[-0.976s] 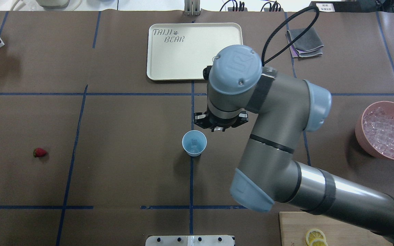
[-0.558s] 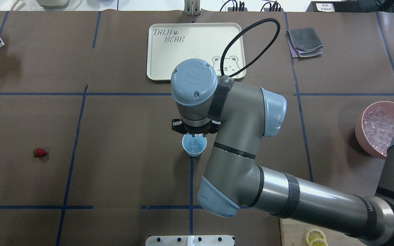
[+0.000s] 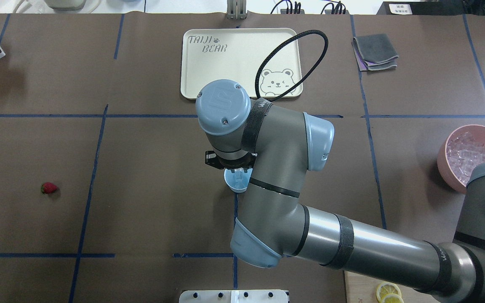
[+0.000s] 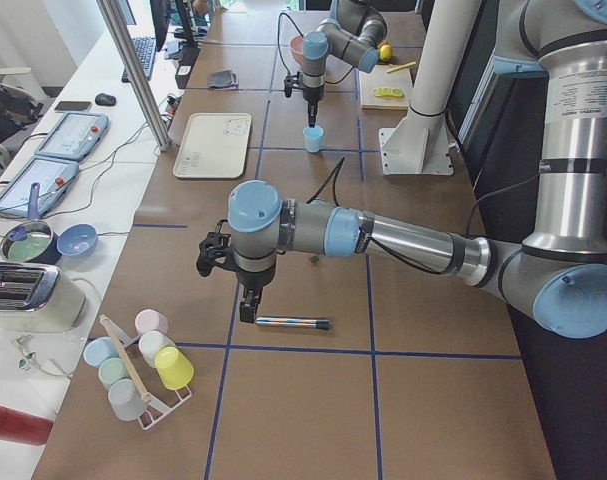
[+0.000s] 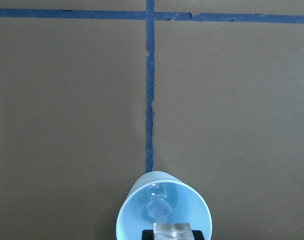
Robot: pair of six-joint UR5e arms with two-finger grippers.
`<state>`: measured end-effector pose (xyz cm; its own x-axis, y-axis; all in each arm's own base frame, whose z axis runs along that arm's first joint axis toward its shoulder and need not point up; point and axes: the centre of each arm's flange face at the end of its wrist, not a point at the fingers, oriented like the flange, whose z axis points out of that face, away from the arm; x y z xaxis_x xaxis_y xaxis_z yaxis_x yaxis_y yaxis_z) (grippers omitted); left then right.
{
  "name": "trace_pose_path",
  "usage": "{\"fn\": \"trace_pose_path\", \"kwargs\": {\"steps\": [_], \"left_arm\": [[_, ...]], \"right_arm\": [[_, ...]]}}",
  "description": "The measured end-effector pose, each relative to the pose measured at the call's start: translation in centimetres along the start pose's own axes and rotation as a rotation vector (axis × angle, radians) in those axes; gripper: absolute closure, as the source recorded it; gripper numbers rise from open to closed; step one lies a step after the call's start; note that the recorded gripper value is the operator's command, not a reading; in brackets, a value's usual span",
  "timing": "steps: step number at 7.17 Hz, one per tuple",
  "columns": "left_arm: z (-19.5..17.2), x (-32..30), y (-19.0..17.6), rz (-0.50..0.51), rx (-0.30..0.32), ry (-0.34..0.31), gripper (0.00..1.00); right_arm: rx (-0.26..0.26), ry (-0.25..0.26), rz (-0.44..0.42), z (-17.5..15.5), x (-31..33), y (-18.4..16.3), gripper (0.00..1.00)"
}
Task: Mash ice and strawberries in cup
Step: 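Open the right gripper to drop the ice cube into the cup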
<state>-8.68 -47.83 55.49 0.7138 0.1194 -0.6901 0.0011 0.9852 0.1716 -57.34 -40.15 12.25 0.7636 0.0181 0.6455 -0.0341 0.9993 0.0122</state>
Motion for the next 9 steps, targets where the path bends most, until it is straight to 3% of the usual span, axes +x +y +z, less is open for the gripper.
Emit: {"fn": "trace_pose_path", "kwargs": {"steps": [1, 4, 7, 9], "left_arm": [[0.0, 0.0, 0.0, 0.000, 0.000, 0.000, 0.00], [0.1, -0.1, 0.0, -0.003, -0.003, 0.000, 0.00], [-0.3, 0.3, -0.3, 0.003, 0.006, -0.013, 0.00], [-0.8, 3.5, -1.0, -0.022, 0.024, -0.046, 0.00]], "right_arm": [[-0.002, 0.001, 0.001, 0.1, 0.1, 0.1, 0.13], [-0.003, -0.001, 0.002, 0.1, 0.1, 0.2, 0.02], [0.010, -0.019, 0.002, -1.1, 0.4, 0.1, 0.01], [0.052, -0.044, 0.030, -3.9, 3.0, -2.7, 0.01]]}}
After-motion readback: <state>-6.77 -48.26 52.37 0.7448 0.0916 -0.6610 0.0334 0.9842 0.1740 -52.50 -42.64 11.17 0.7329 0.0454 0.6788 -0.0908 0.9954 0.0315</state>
